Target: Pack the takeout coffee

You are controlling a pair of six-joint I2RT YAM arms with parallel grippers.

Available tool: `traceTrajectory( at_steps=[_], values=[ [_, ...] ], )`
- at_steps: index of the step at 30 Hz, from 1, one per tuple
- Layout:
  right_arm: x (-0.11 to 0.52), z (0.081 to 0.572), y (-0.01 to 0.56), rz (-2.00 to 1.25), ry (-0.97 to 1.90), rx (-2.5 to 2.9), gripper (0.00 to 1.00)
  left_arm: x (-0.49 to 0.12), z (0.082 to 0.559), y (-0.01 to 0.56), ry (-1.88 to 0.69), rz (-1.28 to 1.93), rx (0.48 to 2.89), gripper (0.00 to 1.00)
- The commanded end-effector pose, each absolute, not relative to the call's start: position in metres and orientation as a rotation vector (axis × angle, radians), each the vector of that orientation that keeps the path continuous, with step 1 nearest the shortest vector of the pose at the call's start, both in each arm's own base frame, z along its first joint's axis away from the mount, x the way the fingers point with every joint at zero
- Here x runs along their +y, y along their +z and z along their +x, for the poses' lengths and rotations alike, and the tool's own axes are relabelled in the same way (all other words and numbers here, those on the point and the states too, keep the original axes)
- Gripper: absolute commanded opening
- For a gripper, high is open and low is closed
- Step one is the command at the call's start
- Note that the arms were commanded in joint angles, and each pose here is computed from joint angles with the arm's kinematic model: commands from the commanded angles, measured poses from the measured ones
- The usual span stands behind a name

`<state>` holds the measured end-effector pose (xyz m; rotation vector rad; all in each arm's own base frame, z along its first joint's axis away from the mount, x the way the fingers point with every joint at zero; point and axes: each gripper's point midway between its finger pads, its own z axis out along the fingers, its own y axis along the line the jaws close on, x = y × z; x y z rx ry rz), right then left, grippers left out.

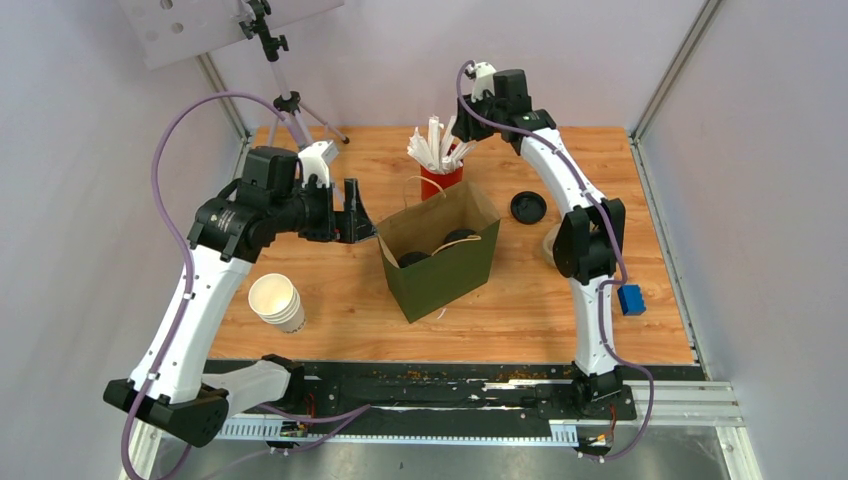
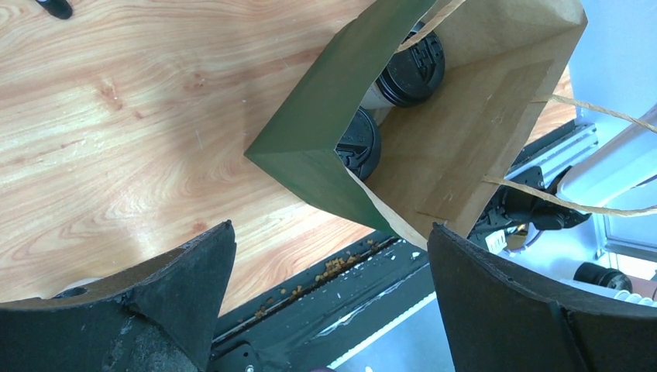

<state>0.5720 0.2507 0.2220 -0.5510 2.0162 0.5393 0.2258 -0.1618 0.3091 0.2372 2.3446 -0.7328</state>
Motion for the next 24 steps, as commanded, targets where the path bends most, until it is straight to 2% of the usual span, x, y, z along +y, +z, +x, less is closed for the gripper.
traceTrajectory(
  at_steps=[1, 9, 15, 21, 22, 24],
  values=[
    [0.253, 0.559, 0.267, -0.543, 0.558, 1.948, 0.36, -0.164, 0.224, 0.319, -0.765, 0.244, 2.295, 1.0],
    [0.249, 0.555, 0.299, -0.526, 0.529, 1.896, 0.19, -0.163, 0.221, 0.322, -0.769, 0.25, 2.285, 1.0],
    [0.247, 0.549, 0.309, -0.535, 0.527, 1.89, 0.01, -0.163, 0.22, 0.324, -0.775, 0.25, 2.276, 1.0],
    [0.249, 0.54, 0.309, -0.554, 0.55, 1.904, 0.0, -0.162, 0.216, 0.324, -0.777, 0.249, 2.274, 1.0],
    [0.247, 0.54, 0.309, -0.544, 0.541, 1.909, 0.03, -0.162, 0.215, 0.324, -0.778, 0.248, 2.273, 1.0],
    [0.241, 0.541, 0.308, -0.499, 0.508, 1.933, 0.16, -0.162, 0.214, 0.324, -0.778, 0.249, 2.274, 1.0]
  ],
)
